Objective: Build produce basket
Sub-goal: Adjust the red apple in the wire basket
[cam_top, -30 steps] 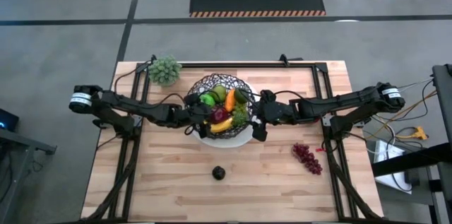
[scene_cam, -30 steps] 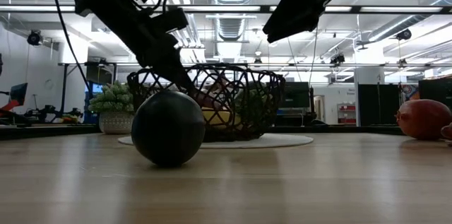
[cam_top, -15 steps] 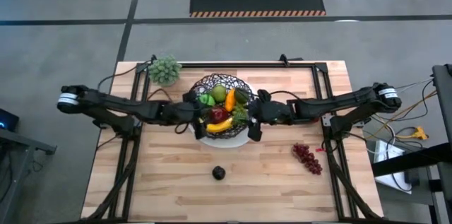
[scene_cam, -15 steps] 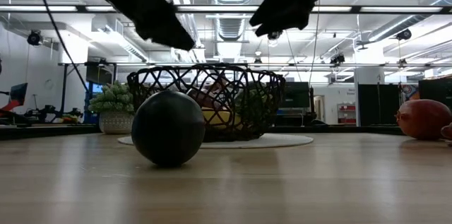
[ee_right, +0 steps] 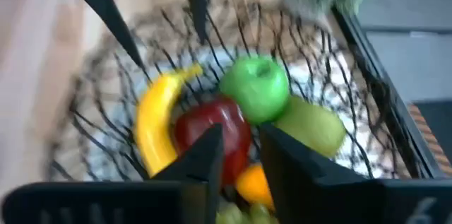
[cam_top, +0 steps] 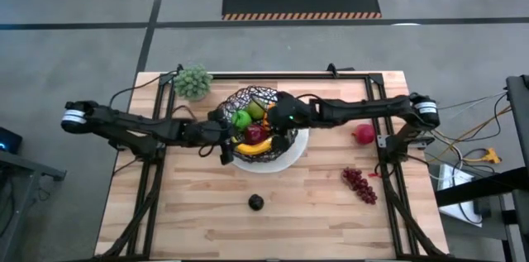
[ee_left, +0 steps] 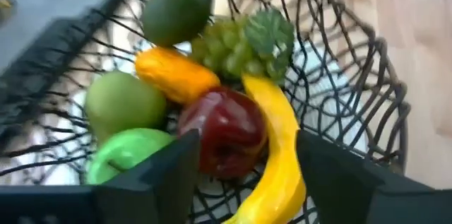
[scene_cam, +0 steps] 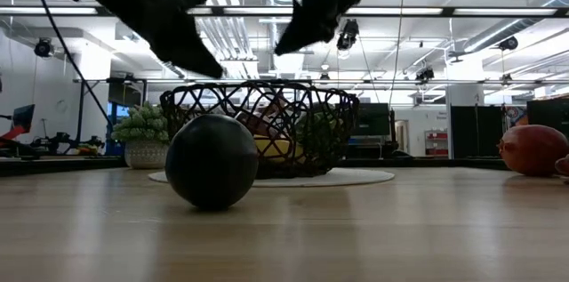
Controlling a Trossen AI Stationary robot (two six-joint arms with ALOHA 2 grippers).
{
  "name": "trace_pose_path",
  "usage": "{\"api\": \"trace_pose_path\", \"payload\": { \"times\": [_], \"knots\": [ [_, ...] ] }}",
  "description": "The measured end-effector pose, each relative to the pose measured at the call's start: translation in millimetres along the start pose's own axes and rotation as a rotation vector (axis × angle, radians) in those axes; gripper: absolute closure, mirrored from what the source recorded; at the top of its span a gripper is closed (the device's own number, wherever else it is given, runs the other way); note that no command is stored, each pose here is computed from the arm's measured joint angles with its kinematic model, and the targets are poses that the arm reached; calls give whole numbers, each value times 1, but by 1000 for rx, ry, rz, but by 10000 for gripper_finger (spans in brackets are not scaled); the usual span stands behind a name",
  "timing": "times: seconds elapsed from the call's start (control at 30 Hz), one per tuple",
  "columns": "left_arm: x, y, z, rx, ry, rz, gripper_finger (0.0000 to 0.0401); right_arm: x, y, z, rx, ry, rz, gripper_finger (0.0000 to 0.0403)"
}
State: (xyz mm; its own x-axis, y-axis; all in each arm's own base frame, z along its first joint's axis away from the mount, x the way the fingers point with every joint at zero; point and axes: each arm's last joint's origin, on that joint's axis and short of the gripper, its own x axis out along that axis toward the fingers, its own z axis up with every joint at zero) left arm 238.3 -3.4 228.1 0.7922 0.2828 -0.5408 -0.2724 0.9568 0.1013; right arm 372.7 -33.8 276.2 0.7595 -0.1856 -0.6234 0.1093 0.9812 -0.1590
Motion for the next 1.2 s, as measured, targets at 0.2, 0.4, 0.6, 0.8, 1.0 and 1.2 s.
{"api": "trace_pose_path", "payload": {
  "times": [0.2,0.4,0.6,0.8,1.0,1.2],
  "knots": [
    [17,11,5,33,160,-22,311,8,-12,-18,-40,114,-11,389],
    [28,18,12,75,205,-62,392,14,-14,-27,-42,120,35,394],
    [42,17,12,84,238,-58,400,9,-13,-35,-39,162,29,394],
    [51,19,7,91,271,-51,400,-29,-20,-33,11,184,-61,394],
    [57,18,6,93,268,-51,400,-61,-23,-51,130,268,-147,394],
    [57,18,7,74,256,-49,400,-65,-20,-90,238,336,-183,394]
  ]
}}
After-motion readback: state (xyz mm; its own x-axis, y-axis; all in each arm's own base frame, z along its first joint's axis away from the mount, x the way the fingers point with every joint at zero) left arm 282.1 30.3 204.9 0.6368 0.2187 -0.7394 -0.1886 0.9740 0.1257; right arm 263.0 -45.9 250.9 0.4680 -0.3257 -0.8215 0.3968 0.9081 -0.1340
